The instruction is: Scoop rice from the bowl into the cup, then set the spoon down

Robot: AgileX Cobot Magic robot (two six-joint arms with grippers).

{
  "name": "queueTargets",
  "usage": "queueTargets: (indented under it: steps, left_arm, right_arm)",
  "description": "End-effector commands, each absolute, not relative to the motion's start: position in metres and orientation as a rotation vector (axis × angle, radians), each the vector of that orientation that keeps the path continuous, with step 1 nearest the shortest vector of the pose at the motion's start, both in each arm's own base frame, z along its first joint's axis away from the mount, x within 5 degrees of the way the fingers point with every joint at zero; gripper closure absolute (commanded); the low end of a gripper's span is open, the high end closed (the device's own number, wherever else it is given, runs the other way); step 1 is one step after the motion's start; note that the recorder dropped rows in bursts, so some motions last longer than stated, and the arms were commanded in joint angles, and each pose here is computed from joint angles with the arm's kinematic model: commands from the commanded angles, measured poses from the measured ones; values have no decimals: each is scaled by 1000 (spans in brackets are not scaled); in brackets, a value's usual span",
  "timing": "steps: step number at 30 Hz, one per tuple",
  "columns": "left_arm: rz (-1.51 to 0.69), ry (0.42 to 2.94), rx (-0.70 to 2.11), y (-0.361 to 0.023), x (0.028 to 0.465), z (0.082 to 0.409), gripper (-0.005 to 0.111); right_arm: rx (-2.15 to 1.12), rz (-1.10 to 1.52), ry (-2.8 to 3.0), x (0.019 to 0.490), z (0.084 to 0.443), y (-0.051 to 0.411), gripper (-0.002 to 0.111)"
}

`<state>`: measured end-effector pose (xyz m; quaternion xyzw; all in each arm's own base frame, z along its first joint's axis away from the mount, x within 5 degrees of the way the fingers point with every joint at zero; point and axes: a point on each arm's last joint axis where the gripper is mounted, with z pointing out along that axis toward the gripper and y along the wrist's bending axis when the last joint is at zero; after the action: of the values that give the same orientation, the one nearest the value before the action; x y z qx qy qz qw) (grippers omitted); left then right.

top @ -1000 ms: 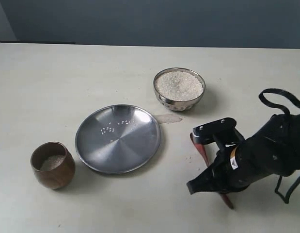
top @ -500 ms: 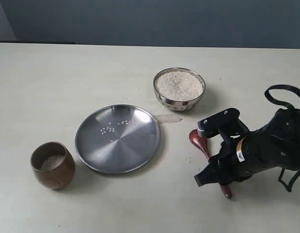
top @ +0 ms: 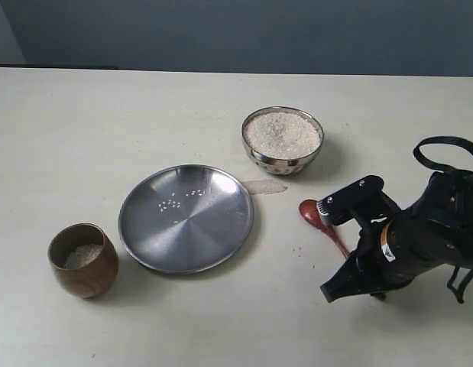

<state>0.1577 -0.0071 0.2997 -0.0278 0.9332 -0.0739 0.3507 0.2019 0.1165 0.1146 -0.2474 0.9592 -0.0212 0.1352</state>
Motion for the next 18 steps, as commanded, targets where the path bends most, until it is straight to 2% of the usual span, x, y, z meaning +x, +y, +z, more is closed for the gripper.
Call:
queueTargets:
  steps: [1,9,13,18]
  left_arm:
    - [-187,2405,-72,-7,159,301,106]
    - [-187,2405,-72,-7,159,301,106]
    - [-187,2405,-72,-7,159,301,106]
    - [-187,2405,-72,-7,159,301,106]
  right_arm:
    - [-713,-68,2788,201,114,115,108]
    - [-690,-118,2731,198,142,108,109]
    - [-571,-366,2757,200,162,91,109]
    - [-608,-799,2806,198,178,69,109]
